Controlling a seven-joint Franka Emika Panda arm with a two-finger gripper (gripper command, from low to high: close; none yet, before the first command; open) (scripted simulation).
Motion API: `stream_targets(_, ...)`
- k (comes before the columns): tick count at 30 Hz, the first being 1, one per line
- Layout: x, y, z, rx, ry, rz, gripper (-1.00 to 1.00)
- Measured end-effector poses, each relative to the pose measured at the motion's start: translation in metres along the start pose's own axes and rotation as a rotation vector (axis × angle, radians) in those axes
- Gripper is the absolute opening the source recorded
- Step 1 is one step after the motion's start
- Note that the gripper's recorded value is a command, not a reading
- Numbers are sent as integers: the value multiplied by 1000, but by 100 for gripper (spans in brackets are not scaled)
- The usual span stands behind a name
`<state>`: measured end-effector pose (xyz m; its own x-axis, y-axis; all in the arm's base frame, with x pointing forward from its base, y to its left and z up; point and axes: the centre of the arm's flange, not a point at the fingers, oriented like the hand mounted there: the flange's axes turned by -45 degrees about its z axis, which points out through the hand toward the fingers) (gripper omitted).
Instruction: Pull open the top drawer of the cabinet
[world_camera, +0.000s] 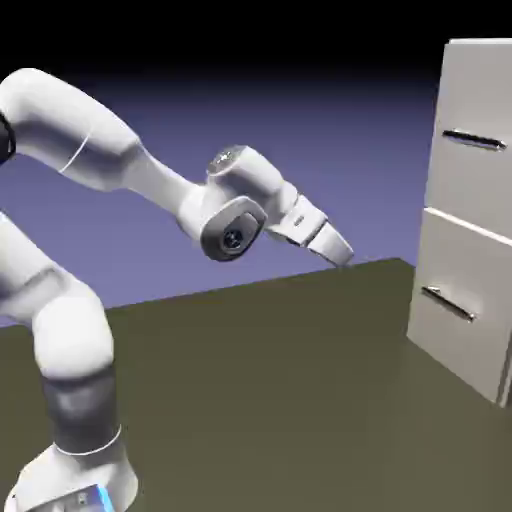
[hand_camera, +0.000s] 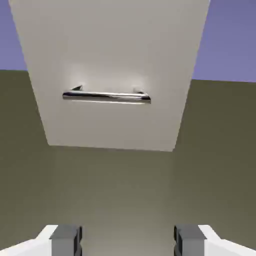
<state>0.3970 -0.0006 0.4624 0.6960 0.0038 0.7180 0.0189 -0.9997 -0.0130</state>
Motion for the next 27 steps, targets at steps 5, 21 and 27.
stream_targets(5, 30, 23, 14, 50, 14, 200, 0)
stream_targets(21, 92, 91, 74, 129, 74, 779, 0)
stream_targets(27, 109, 105, 95, 142, 123, 961, 0)
